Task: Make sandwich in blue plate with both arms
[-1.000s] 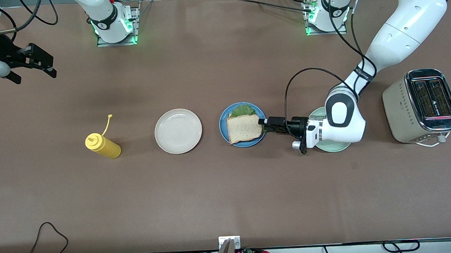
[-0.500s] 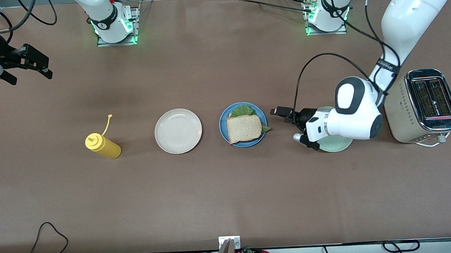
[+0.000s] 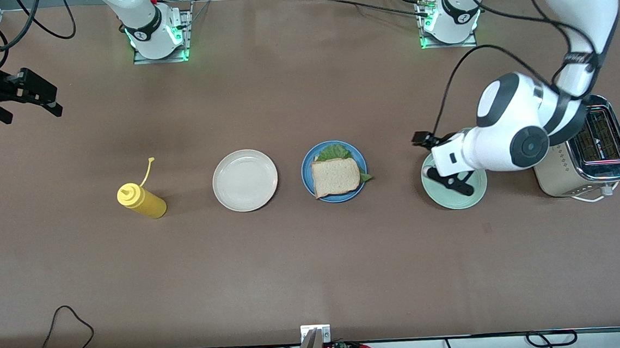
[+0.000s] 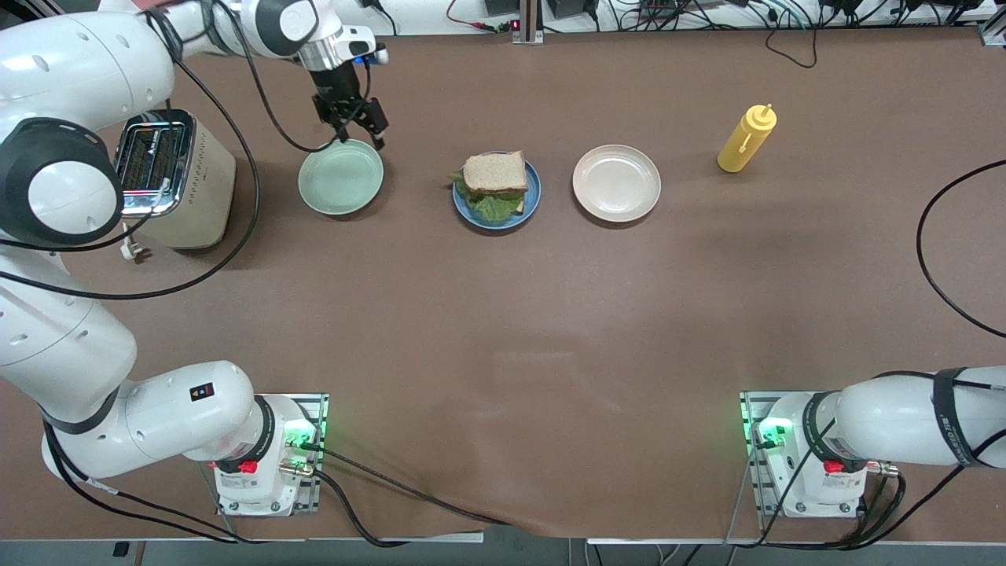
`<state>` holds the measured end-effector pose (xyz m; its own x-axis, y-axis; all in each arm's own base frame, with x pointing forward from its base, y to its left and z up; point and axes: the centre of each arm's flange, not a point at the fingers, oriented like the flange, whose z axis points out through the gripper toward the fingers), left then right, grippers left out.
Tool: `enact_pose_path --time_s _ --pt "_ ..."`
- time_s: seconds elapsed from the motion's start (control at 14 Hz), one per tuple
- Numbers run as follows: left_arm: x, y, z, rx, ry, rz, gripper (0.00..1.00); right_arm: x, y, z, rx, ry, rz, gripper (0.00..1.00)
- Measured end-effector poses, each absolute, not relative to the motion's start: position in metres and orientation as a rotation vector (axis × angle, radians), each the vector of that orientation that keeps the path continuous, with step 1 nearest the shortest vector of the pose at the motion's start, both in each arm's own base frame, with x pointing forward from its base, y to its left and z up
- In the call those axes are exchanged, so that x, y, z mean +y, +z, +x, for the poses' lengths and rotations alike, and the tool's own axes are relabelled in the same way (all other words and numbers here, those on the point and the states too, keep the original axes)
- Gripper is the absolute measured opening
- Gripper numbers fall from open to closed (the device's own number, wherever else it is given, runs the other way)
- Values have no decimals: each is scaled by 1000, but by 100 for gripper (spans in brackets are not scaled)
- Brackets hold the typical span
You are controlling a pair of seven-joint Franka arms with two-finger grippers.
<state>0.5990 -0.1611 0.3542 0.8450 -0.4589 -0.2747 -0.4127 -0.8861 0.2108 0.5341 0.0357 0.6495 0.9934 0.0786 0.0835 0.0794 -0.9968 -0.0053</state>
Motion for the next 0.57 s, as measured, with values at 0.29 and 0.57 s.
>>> enact_pose_path --time_s 0.29,0.57 --pt "-131 435 604 -710 -479 3058 100 36 647 535 -133 -115 -3154 100" --pt "-92 496 606 -521 -372 3154 100 36 642 537 -133 -90 -3155 100"
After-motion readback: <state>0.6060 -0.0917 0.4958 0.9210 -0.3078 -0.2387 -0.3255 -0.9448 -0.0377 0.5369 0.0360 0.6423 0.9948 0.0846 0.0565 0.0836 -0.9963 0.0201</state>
